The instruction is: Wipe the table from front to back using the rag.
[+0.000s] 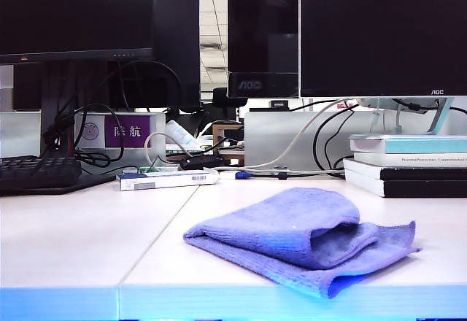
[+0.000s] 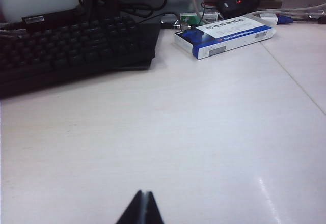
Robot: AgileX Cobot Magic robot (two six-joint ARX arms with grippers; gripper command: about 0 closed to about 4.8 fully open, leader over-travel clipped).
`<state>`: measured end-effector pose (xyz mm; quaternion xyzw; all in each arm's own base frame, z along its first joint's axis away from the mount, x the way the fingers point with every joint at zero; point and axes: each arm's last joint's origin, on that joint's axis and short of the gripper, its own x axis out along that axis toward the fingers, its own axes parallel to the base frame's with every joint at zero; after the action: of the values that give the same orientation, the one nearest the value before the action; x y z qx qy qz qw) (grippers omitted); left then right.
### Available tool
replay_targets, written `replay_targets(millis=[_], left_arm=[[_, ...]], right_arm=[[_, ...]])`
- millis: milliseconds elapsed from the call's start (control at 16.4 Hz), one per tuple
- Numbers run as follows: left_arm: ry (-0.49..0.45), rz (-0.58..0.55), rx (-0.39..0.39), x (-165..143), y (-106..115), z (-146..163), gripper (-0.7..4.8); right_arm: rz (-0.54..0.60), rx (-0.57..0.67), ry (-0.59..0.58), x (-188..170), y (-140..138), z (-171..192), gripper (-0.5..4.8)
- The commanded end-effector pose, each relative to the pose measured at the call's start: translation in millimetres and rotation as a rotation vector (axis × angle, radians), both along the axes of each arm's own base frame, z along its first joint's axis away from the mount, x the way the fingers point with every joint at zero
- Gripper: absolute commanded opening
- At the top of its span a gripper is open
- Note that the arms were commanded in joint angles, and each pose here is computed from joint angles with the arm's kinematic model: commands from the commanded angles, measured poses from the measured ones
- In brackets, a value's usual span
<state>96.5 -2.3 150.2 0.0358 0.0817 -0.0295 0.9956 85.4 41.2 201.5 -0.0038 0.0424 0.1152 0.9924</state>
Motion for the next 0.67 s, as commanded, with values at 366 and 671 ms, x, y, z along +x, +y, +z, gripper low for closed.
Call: replay_targets(millis=[366,671], left_arm=[[0.018,0.0,-0.003,-0.2,0.0,-2.3,-0.03],[0.014,-0.002,-0.004,-0.3,-0.1,-2.0,-0.03]], right_arm=[[-0.074,0.037,-0.034,12.0,-21.8,-40.6,-0.05],[-0.082,0.005,0.09,9.2,-23.4,-54.3,-0.05]])
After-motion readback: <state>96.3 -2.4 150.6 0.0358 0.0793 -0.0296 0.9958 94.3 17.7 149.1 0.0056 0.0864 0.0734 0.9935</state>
